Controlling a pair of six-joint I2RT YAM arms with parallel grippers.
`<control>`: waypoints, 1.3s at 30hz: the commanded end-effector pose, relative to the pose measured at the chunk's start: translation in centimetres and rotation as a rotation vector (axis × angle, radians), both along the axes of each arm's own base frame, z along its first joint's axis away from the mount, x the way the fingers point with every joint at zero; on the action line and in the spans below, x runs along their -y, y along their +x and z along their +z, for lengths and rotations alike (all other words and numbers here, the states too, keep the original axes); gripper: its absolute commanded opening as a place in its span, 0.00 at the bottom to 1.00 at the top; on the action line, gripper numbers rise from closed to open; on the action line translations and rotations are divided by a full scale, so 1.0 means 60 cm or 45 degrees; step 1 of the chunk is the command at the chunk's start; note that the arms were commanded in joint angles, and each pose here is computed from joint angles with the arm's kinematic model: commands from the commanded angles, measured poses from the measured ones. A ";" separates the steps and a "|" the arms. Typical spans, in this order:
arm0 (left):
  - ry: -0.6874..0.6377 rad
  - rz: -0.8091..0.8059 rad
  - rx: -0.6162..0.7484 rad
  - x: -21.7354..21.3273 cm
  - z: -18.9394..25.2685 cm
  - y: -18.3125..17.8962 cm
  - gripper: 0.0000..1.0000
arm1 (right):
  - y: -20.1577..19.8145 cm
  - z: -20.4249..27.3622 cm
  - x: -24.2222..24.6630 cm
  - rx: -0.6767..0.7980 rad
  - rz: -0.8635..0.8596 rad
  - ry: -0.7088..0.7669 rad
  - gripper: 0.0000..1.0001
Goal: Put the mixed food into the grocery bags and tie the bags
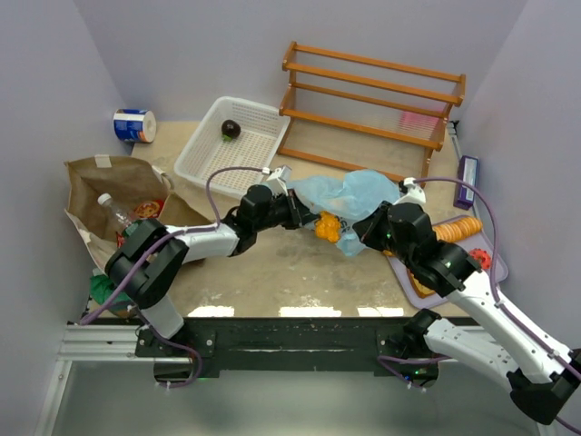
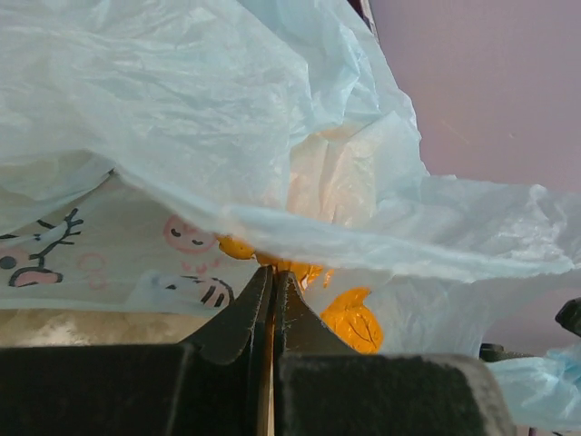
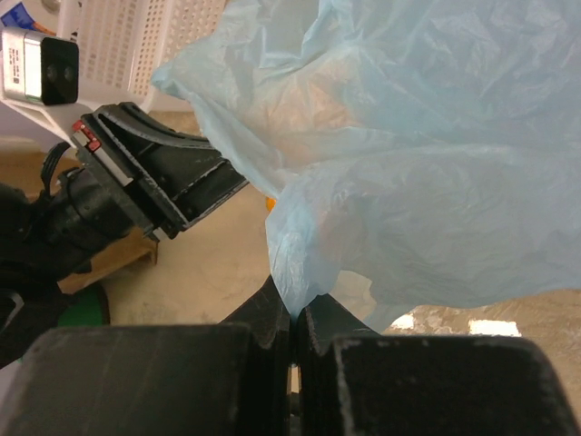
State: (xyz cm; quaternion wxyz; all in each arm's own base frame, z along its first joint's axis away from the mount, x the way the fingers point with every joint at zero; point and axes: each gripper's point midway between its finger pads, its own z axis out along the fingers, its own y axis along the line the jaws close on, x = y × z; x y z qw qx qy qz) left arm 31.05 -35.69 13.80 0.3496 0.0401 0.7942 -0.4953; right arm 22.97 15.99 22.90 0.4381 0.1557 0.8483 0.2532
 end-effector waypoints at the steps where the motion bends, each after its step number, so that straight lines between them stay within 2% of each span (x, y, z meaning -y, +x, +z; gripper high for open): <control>1: -0.203 0.106 0.081 0.036 0.061 0.028 0.00 | 0.007 0.012 -0.017 0.028 0.020 0.068 0.00; 4: -0.252 0.104 0.046 0.049 0.052 0.029 0.00 | 0.005 0.002 -0.016 0.015 0.019 0.060 0.00; 11: -0.207 0.187 0.026 0.060 0.018 0.051 0.00 | 0.002 -0.019 -0.016 -0.016 0.015 0.063 0.00; 12: -0.170 0.171 0.028 0.063 0.009 0.048 0.03 | 0.002 -0.019 -0.016 -0.016 0.012 0.064 0.00; 14: -0.151 0.133 0.040 0.068 0.011 0.044 0.19 | 0.003 -0.018 -0.015 -0.014 0.007 0.057 0.00; 15: -0.132 0.118 0.064 0.066 0.012 0.041 0.39 | 0.004 -0.014 -0.013 -0.006 0.000 0.058 0.00; 18: -0.049 0.021 0.099 0.058 0.005 0.018 0.67 | 0.006 -0.009 -0.008 -0.001 -0.016 0.043 0.00; 20: -0.011 -0.054 0.129 0.054 0.016 0.004 0.73 | 0.007 -0.007 -0.006 0.003 -0.018 0.036 0.00; 21: 0.063 -0.087 0.123 0.042 -0.004 -0.007 0.76 | 0.007 -0.003 -0.006 0.009 -0.021 0.038 0.00; 23: 0.080 -0.141 0.159 0.026 0.010 -0.027 0.78 | 0.007 0.000 -0.004 0.013 -0.024 0.038 0.00; 24: 0.137 -0.159 0.160 0.005 -0.010 -0.037 0.79 | 0.007 0.004 -0.004 0.019 -0.024 0.038 0.00; 26: 0.142 -0.216 0.225 -0.013 0.017 -0.055 0.79 | 0.007 0.004 -0.002 0.020 -0.028 0.032 0.00; 27: 0.215 -0.240 0.232 -0.036 0.001 -0.061 0.79 | 0.008 0.002 -0.001 0.020 -0.032 0.031 0.00; 31: 0.311 -0.353 0.351 -0.087 0.050 -0.081 0.79 | 0.007 -0.004 0.001 0.012 -0.041 0.029 0.00; 33: 0.365 -0.410 0.352 -0.115 0.073 -0.082 0.80 | 0.007 -0.005 0.002 0.010 -0.047 0.030 0.00; 35: 0.443 -0.342 0.354 -0.145 0.096 -0.065 0.82 | 0.007 -0.008 0.004 0.008 -0.051 0.018 0.00; 36: 0.460 -0.259 0.411 -0.161 0.134 -0.033 0.86 | 0.007 -0.010 0.009 0.004 -0.062 0.004 0.00; 39: 0.505 0.062 0.416 -0.232 0.183 0.058 0.94 | -0.002 -0.025 0.032 -0.028 -0.097 -0.079 0.00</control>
